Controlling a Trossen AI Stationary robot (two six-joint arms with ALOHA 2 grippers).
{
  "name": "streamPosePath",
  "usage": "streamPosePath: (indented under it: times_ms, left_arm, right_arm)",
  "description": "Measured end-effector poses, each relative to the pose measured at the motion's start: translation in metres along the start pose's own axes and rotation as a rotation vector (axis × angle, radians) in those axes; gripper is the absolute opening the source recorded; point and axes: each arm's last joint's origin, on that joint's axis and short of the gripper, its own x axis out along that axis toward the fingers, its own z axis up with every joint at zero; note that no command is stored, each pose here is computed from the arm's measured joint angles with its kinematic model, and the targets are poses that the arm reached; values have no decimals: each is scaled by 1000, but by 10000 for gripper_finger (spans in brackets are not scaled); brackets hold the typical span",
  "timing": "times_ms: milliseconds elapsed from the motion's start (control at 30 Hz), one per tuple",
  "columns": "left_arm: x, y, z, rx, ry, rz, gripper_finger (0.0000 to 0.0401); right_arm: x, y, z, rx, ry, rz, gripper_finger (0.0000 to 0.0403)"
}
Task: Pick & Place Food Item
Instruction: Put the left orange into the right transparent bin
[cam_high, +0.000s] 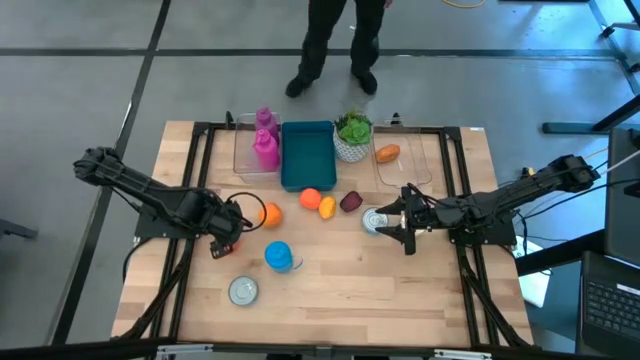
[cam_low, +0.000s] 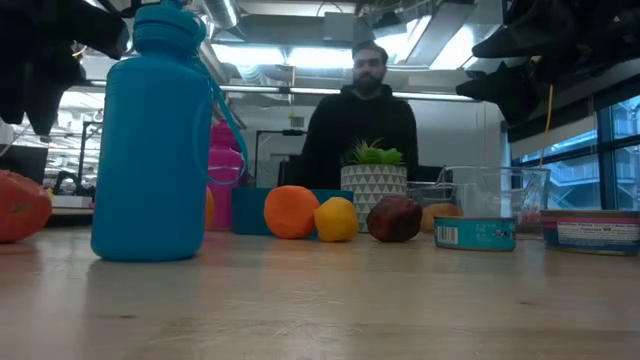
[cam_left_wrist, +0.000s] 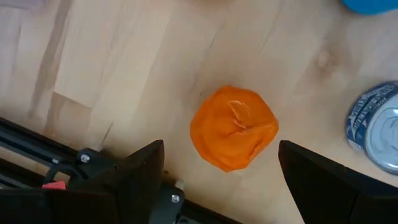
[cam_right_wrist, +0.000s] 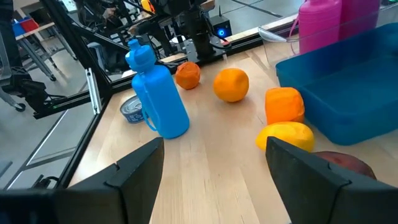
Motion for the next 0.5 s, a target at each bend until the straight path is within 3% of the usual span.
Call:
streamPosePath:
  times_ms: [233, 500]
  left_arm:
    - [-1, 0, -1, 58, -2, -4, 308]
    - [-1, 2, -1, 32, 21, -2, 314]
  right_arm:
    - [0, 0, 0, -19, 0, -3, 279]
    - [0, 0, 0, -19, 0, -3, 279]
